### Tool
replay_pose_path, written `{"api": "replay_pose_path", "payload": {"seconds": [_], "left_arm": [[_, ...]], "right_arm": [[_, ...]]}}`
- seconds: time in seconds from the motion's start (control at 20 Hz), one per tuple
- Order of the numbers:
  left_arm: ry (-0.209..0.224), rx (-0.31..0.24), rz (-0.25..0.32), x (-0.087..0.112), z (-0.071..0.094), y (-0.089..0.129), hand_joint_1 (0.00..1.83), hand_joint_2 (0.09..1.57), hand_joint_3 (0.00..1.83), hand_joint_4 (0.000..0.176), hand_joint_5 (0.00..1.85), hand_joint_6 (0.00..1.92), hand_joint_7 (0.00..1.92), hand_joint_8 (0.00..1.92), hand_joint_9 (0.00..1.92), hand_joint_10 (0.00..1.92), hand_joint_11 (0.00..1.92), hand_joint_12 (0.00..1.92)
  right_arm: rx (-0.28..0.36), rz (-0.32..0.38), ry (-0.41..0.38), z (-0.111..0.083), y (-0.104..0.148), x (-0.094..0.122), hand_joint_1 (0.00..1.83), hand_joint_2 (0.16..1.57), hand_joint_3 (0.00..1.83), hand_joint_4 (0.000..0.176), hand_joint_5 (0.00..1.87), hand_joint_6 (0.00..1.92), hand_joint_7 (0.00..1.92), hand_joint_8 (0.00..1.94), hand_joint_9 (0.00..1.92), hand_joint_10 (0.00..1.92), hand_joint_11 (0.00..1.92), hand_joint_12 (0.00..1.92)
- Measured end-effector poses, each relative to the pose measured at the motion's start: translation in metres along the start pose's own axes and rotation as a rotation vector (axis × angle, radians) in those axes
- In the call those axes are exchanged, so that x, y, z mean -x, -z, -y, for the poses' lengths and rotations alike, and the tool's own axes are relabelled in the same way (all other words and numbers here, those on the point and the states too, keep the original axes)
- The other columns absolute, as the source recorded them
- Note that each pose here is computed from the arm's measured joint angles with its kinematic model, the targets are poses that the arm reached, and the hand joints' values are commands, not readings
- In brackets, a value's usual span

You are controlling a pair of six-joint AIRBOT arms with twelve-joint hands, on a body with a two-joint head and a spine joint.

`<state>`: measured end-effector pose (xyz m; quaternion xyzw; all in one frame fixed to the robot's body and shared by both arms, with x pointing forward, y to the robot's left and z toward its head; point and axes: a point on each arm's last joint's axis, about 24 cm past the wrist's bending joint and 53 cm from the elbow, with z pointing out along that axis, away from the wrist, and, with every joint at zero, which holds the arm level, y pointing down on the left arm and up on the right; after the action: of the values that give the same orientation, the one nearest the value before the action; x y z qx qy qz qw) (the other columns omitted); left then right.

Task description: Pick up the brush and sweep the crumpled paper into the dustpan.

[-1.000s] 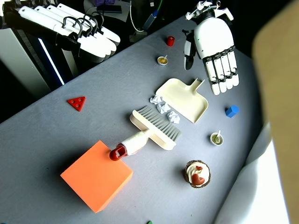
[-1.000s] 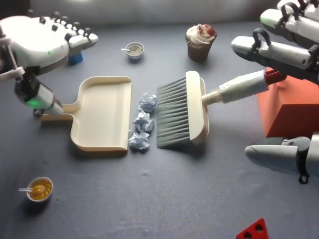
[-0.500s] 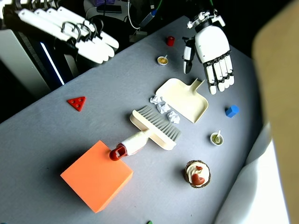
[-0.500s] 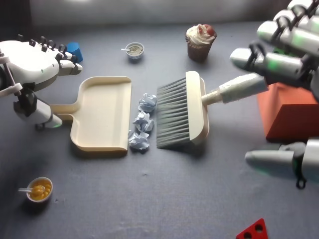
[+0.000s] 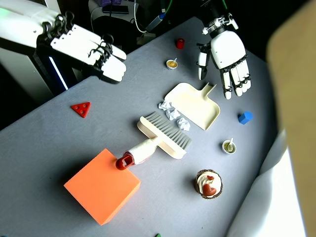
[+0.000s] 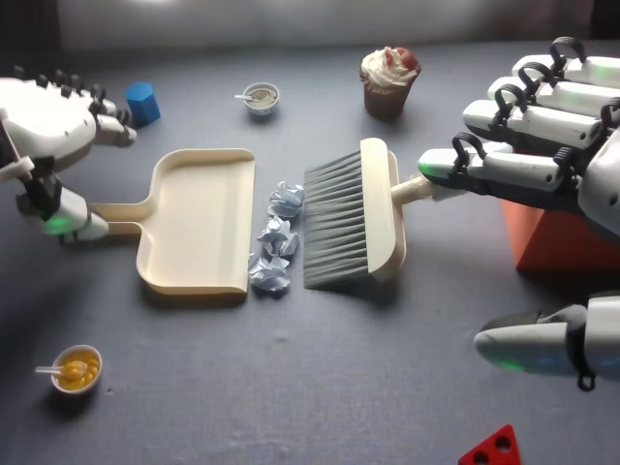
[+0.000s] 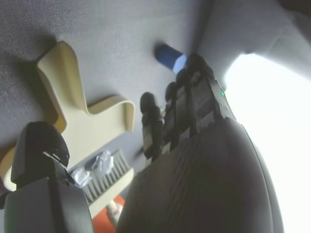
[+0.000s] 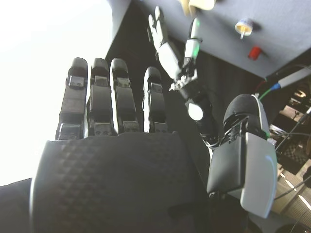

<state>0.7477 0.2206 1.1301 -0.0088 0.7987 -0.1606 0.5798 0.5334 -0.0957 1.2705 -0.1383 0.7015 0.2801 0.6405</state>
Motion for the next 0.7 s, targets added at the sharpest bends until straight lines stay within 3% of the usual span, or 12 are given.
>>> {"api": "replay_pose_path", "payload": {"seconds": [0.05, 0.15, 0.2, 0.25, 0.45, 0.7], "left_arm": [[0.0, -0.002, -0.006, -0.003, 0.001, -0.001, 0.81, 1.02, 0.0, 0.07, 0.3, 0.0, 0.13, 0.01, 0.14, 0.01, 0.17, 0.04], [0.005, -0.012, -0.023, -0.012, 0.007, -0.004, 0.82, 1.02, 0.0, 0.059, 0.32, 0.01, 0.16, 0.01, 0.15, 0.01, 0.17, 0.04], [0.002, -0.011, -0.027, -0.015, 0.008, -0.005, 0.8, 1.02, 0.0, 0.069, 0.32, 0.01, 0.16, 0.01, 0.16, 0.01, 0.18, 0.04], [0.003, -0.011, -0.031, -0.017, 0.008, -0.006, 0.81, 1.02, 0.0, 0.066, 0.33, 0.01, 0.16, 0.01, 0.16, 0.01, 0.18, 0.04], [0.0, -0.007, -0.044, -0.024, 0.006, -0.007, 0.77, 1.03, 0.0, 0.08, 0.32, 0.01, 0.15, 0.02, 0.16, 0.01, 0.18, 0.04], [-0.005, -0.005, -0.051, -0.031, 0.007, -0.008, 0.77, 1.06, 0.0, 0.061, 0.47, 0.01, 0.24, 0.0, 0.2, 0.0, 0.2, 0.04]], "right_arm": [[-0.003, 0.0, 0.003, 0.003, -0.001, 0.0, 0.0, 0.98, 0.0, 0.0, 0.13, 0.0, 0.15, 0.0, 0.15, 0.0, 0.13, 0.01], [-0.01, -0.004, 0.007, 0.009, -0.003, 0.0, 0.0, 1.0, 0.01, 0.0, 0.12, 0.0, 0.13, 0.0, 0.13, 0.0, 0.12, 0.01], [-0.006, -0.006, 0.013, 0.008, -0.005, -0.001, 0.0, 1.0, 0.01, 0.0, 0.13, 0.0, 0.14, 0.0, 0.14, 0.01, 0.13, 0.01], [-0.005, -0.014, 0.019, 0.008, -0.004, -0.004, 0.0, 1.01, 0.01, 0.0, 0.12, 0.0, 0.14, 0.0, 0.14, 0.01, 0.13, 0.01], [-0.01, -0.027, 0.001, 0.009, -0.004, -0.008, 0.0, 1.02, 0.01, 0.0, 0.08, 0.0, 0.1, 0.0, 0.11, 0.0, 0.1, 0.0], [-0.027, -0.005, -0.027, 0.011, -0.004, -0.002, 0.0, 1.03, 0.01, 0.0, 0.1, 0.01, 0.12, 0.01, 0.13, 0.01, 0.12, 0.01]]}}
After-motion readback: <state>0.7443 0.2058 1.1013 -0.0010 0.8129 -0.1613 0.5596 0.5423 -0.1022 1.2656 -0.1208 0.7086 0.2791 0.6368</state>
